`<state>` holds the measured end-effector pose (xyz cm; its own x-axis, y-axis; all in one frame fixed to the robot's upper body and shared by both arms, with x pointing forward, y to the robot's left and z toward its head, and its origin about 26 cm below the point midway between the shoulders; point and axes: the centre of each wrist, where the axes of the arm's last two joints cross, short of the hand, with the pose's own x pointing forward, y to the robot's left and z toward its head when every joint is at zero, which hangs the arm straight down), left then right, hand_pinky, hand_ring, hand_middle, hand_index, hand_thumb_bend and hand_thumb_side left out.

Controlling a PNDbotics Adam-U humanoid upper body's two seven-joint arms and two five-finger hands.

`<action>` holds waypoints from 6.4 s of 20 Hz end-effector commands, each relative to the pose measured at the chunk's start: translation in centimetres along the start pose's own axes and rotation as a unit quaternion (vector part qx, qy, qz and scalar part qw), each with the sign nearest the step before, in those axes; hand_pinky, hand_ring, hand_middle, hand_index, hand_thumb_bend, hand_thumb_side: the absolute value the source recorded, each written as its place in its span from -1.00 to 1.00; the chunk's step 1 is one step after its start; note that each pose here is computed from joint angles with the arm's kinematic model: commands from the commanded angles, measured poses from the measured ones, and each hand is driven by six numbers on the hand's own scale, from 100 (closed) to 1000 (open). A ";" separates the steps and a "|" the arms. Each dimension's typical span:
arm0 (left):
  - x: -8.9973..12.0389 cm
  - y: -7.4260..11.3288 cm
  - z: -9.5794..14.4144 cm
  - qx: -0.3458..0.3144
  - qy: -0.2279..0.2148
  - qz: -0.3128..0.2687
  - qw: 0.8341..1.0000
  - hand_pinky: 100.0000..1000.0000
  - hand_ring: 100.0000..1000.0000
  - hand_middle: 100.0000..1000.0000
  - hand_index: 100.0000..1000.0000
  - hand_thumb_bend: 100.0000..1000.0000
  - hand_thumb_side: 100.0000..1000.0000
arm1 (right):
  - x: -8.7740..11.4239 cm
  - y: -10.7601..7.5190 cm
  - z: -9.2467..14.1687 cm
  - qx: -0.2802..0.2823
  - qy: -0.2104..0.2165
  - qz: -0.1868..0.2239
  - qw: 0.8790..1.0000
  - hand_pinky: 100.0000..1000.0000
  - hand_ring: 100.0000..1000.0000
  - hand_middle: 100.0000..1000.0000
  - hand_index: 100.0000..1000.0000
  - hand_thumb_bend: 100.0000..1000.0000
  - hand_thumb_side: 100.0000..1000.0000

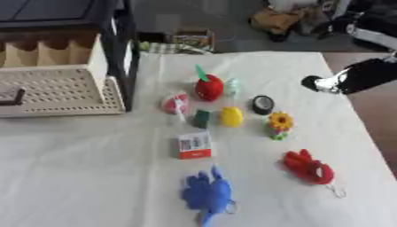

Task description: Pick up objects from table and place into drawer.

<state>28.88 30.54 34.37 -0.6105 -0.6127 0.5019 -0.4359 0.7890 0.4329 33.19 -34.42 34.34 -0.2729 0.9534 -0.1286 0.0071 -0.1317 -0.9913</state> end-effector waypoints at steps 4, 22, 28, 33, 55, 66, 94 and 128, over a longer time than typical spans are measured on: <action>0.6 0.4 -0.3 -0.001 -0.006 -0.006 1.000 -1.00 -1.00 -1.00 0.57 -1.00 -0.64 | -0.6 -0.5 -0.7 0.015 0.007 0.000 1.000 0.76 0.83 0.58 0.93 -0.17 0.03; 0.6 0.1 -0.3 -0.012 0.003 -0.001 1.000 -1.00 -1.00 -1.00 0.56 -1.00 -0.66 | -0.1 1.1 -3.5 0.102 -0.025 0.018 0.994 0.73 0.81 0.68 0.87 -0.15 -0.05; 0.6 0.0 -0.2 -0.018 0.007 0.001 1.000 -1.00 -1.00 -1.00 0.56 -1.00 -0.66 | 0.6 1.7 -3.4 0.119 -0.040 0.018 0.992 0.71 0.79 0.61 0.82 -0.14 -0.02; 0.5 -0.1 -0.2 -0.021 0.009 0.004 1.000 -1.00 -1.00 -1.00 0.56 -1.00 -0.66 | 1.0 2.5 -3.5 0.129 -0.044 0.014 0.991 0.70 0.78 0.60 0.82 -0.14 -0.03; 0.3 -0.3 0.0 -0.028 0.010 0.017 0.999 -1.00 -1.00 -1.00 0.54 -1.00 -0.67 | -0.4 5.7 -5.2 0.166 -0.018 0.018 0.986 0.60 0.61 0.56 0.75 -0.18 -0.08; 0.3 -0.3 0.0 -0.028 0.009 0.020 0.999 -1.00 -1.00 -1.00 0.52 -1.00 -0.66 | -0.4 6.2 -5.6 0.159 -0.015 0.007 0.987 0.33 0.32 0.45 0.67 -0.21 -0.14; 0.2 -0.4 0.1 -0.023 0.009 0.023 0.999 -1.00 -1.00 -1.00 0.49 -1.00 -0.66 | -0.8 7.5 -6.1 0.154 0.004 -0.037 0.987 -0.08 0.04 0.14 0.36 -0.67 -0.53; 0.2 -0.2 0.1 -0.027 0.009 0.020 0.999 -1.00 -1.00 -1.00 0.48 -1.00 -0.65 | 3.4 -0.4 -3.2 -0.019 -0.029 -0.111 0.993 -0.35 -0.30 -0.47 -0.24 -1.00 -0.92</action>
<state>29.26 29.99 33.34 -0.6035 -0.5685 0.5591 -0.3553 0.8195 0.4497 36.28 -29.95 32.11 -0.3252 0.9380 0.1200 -0.0783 0.0998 -0.9919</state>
